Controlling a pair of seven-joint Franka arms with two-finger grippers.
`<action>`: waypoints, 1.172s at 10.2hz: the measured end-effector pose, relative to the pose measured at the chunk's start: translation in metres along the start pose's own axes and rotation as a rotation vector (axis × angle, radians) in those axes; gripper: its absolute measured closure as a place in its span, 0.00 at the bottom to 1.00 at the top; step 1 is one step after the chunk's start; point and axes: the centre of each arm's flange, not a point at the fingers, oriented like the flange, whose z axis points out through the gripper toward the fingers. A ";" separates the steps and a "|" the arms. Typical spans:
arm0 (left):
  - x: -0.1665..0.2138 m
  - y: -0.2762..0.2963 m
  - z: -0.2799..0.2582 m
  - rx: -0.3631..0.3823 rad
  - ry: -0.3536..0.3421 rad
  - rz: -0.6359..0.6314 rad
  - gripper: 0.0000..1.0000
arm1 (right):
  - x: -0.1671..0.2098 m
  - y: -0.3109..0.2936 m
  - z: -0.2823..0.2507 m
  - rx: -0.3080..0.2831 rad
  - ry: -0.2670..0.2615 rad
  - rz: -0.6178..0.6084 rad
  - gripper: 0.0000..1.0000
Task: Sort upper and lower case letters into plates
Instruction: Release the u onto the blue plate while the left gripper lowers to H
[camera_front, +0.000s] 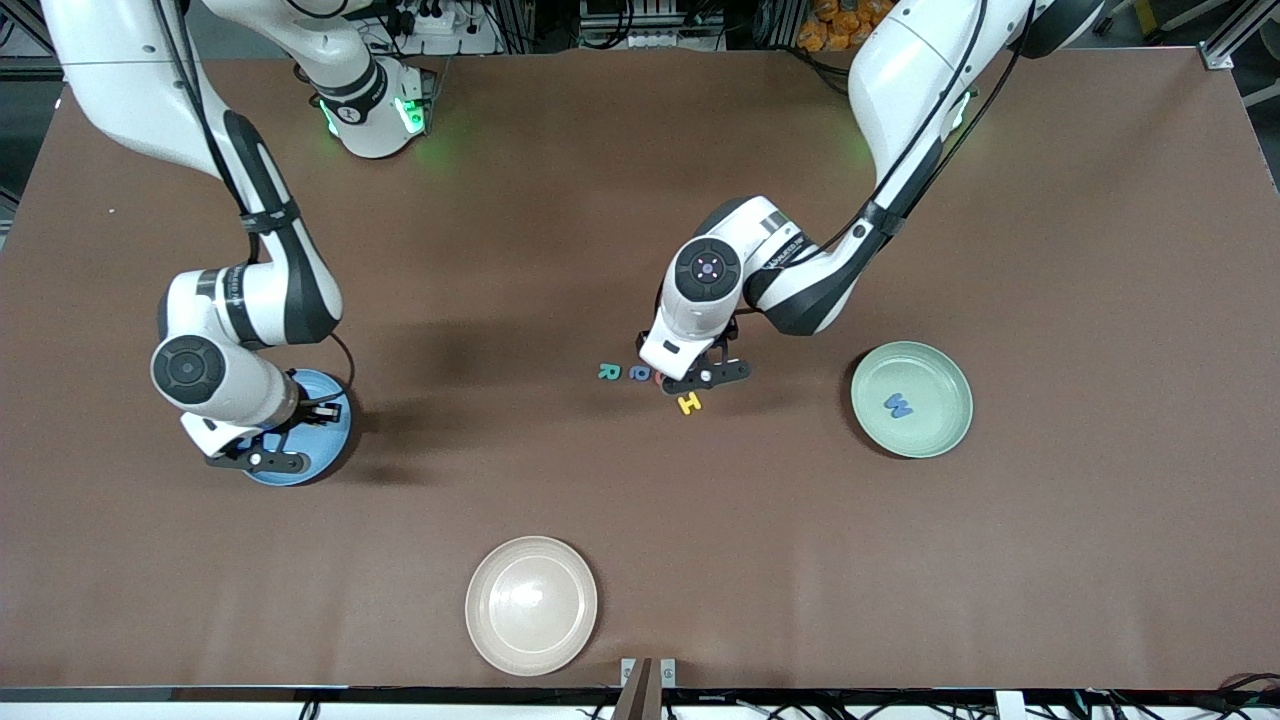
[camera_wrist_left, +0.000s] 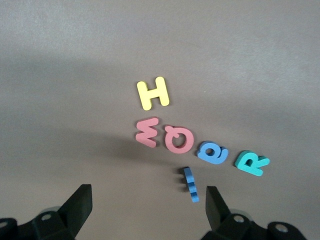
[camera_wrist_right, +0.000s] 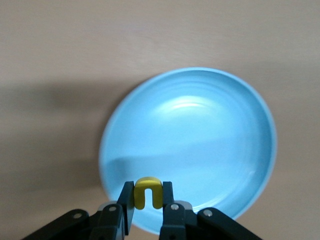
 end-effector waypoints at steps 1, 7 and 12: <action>0.002 0.000 -0.002 -0.003 0.003 -0.002 0.00 | 0.001 0.015 0.002 -0.001 -0.002 -0.006 0.72; 0.025 -0.007 0.006 -0.013 0.077 0.149 0.00 | 0.002 0.022 0.001 0.001 0.002 -0.008 0.14; 0.035 -0.003 0.031 0.037 0.149 0.643 0.00 | 0.001 0.017 0.000 0.002 0.003 -0.015 0.00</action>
